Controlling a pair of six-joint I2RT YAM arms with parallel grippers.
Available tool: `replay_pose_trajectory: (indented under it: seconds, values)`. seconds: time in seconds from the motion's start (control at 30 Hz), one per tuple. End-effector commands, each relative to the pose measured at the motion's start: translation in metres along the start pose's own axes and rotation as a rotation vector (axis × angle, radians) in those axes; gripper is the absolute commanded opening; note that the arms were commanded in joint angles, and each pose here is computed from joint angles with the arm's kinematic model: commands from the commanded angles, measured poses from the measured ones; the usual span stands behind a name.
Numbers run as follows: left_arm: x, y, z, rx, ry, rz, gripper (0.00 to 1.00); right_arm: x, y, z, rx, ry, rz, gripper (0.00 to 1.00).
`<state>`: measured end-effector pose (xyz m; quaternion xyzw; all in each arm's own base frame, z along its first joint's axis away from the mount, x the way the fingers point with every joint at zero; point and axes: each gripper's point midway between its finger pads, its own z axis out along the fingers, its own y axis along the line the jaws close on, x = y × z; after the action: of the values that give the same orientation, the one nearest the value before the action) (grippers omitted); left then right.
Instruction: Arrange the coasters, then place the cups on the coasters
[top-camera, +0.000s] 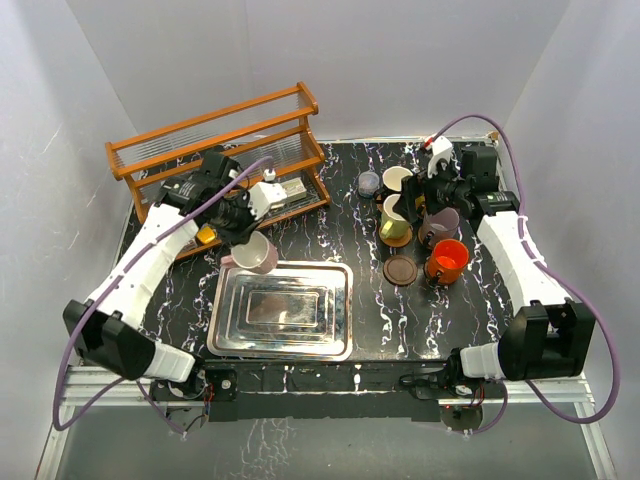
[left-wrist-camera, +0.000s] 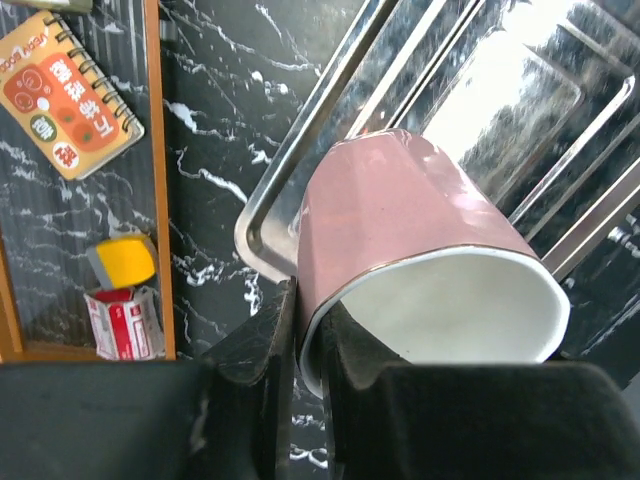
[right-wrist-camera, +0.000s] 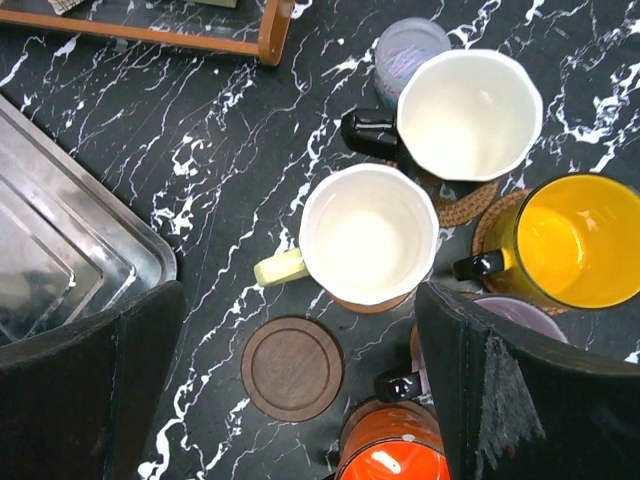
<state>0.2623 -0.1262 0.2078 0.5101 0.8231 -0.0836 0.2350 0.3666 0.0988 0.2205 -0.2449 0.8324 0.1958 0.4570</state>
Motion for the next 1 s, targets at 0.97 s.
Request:
replay_pose_trajectory:
  seconds: [0.97]
  values:
    - [-0.225,0.065,0.038,-0.183,-0.581,-0.387,0.0,-0.127,0.072,0.022,-0.053,-0.27,-0.107,0.92]
